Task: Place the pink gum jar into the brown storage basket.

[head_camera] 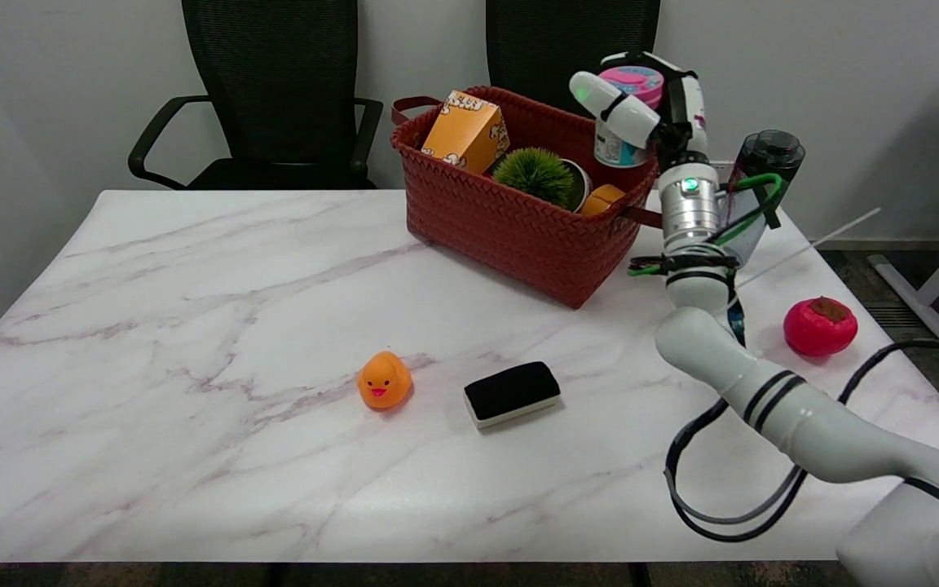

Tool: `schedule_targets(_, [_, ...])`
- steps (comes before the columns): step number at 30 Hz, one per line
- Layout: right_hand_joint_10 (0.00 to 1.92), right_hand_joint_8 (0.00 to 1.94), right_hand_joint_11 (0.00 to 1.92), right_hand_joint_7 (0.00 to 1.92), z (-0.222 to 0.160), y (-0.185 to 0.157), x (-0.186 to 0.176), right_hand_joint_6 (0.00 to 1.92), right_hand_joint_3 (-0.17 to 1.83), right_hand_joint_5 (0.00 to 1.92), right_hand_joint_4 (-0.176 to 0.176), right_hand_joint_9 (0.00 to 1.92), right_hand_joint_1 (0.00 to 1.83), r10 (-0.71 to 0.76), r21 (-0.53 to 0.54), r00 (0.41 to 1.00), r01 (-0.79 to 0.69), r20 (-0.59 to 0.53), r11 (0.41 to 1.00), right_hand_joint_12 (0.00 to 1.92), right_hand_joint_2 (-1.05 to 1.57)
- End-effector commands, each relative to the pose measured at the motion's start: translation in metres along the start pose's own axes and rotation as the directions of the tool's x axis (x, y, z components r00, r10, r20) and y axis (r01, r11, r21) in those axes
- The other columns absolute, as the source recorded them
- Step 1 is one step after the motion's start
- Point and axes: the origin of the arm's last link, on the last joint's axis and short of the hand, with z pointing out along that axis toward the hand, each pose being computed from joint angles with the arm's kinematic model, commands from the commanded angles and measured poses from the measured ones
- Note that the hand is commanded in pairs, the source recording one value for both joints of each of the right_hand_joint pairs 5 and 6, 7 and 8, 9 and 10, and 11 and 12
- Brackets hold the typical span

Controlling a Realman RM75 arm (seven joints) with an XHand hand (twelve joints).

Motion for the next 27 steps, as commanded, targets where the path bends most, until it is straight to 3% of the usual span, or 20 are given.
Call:
schedule_targets(1, [1.03,1.18,0.91,1.18,0.043,0.009,-0.055,0.85,-0.15,0.85,0.000,1.03,0.98,-0.160,-0.021,0.975,0.165,0.153,0.986,0.91,0.76])
schedule_targets(4, [1.03,1.18,0.88,1.18,0.046,0.014,-0.059,0.84,-0.15,0.84,0.000,1.03,0.99,-0.231,-0.015,0.955,0.238,0.188,0.971,0.88,0.75])
schedule_targets(13, [0.99,1.14,0.82,1.14,0.054,0.013,-0.059,0.78,-0.15,0.78,0.000,0.99,0.99,-0.517,0.064,0.829,0.516,0.212,0.854,0.82,0.70])
schedule_targets(18, [0.98,1.12,0.78,1.12,0.060,0.015,-0.048,0.76,-0.15,0.76,0.000,0.98,1.00,-0.678,0.093,0.711,0.674,0.188,0.733,0.78,0.67])
schedule_targets(27, [0.98,1.10,0.69,1.10,0.068,0.025,-0.018,0.72,-0.17,0.72,0.000,0.98,0.99,-0.761,0.052,0.628,0.765,0.160,0.642,0.69,0.65])
